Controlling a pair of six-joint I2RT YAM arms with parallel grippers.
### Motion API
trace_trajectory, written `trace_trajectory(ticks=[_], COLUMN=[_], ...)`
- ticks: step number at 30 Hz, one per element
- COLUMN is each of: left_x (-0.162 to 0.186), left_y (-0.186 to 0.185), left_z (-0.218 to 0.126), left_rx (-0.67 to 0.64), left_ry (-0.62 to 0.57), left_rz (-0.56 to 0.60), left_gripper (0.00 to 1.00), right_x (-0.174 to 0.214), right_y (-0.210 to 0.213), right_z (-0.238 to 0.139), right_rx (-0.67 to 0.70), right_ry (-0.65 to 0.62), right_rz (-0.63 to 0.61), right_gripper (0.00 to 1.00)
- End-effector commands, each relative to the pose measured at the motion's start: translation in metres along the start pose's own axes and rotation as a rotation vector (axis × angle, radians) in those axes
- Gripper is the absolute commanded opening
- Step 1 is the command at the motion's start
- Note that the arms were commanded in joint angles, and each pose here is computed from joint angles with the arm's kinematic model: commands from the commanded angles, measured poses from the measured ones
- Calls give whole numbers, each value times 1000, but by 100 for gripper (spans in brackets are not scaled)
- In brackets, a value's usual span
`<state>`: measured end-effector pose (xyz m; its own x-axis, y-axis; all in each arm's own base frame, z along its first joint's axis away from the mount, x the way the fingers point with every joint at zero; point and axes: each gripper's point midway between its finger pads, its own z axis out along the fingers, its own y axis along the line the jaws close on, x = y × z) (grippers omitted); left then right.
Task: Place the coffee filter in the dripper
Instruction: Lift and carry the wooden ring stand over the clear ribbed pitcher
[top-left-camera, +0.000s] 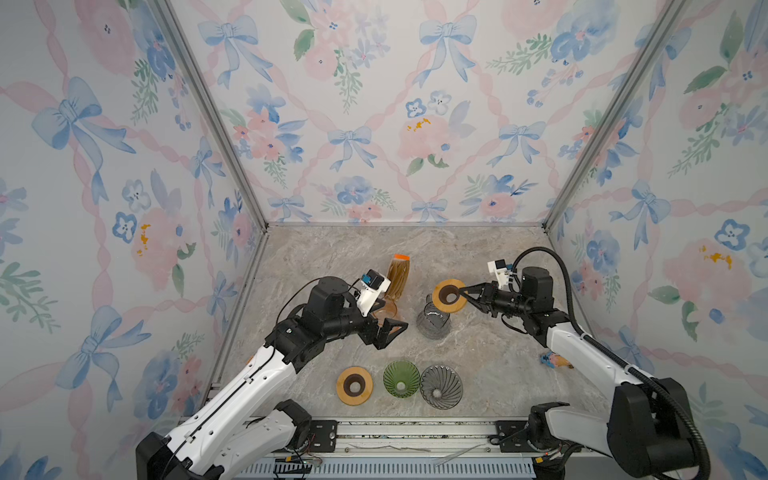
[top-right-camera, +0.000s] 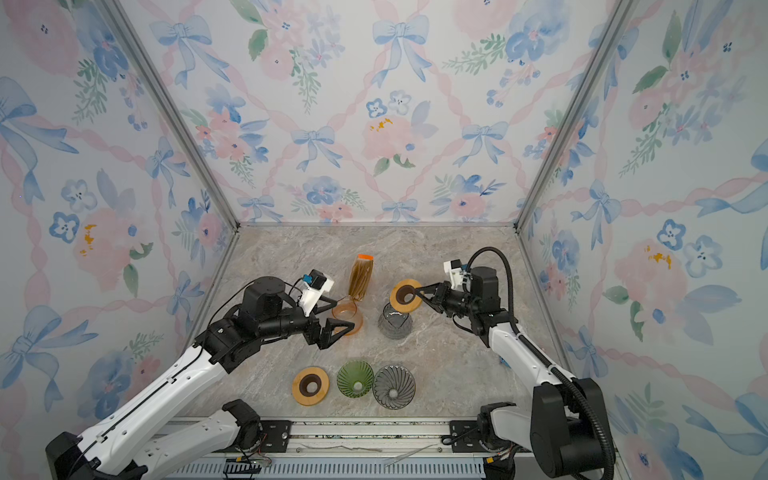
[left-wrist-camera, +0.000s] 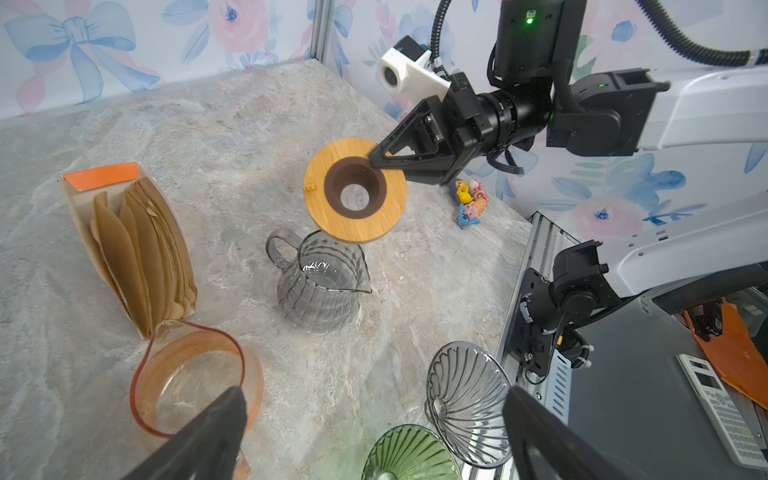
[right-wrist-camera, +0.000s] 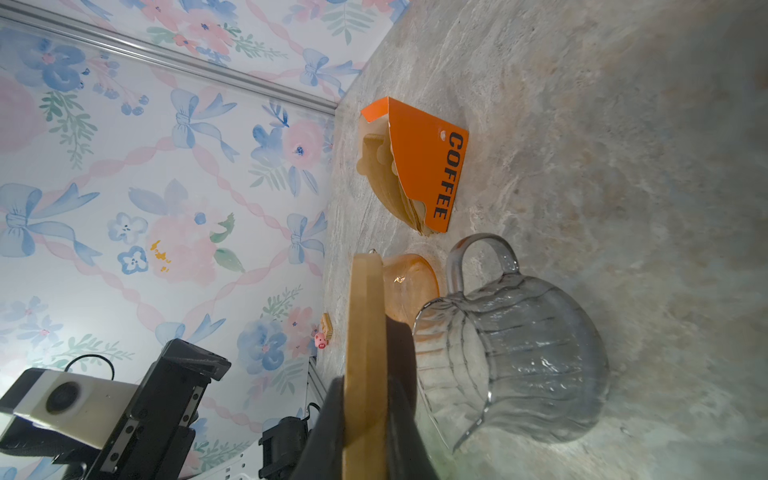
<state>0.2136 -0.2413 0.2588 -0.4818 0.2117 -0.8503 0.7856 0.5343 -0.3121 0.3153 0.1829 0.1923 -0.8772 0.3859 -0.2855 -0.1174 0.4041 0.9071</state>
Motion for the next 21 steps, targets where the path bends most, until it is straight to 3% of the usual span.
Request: trace_trajectory(ticks=[1,21], left_x=[-1,0], left_y=[-1,0], left_z=[-2,-2], left_rx=[15,9], left_ry=[-15,-16], left_rz=[-9,-11], left_gripper=[98,98], right_x=[3,16], right_y=[8,-17], right_z=[9,26], right_rx=[-54,-118], right_ry=[14,34], right_rz=[-15,72], right_gripper=[12,13])
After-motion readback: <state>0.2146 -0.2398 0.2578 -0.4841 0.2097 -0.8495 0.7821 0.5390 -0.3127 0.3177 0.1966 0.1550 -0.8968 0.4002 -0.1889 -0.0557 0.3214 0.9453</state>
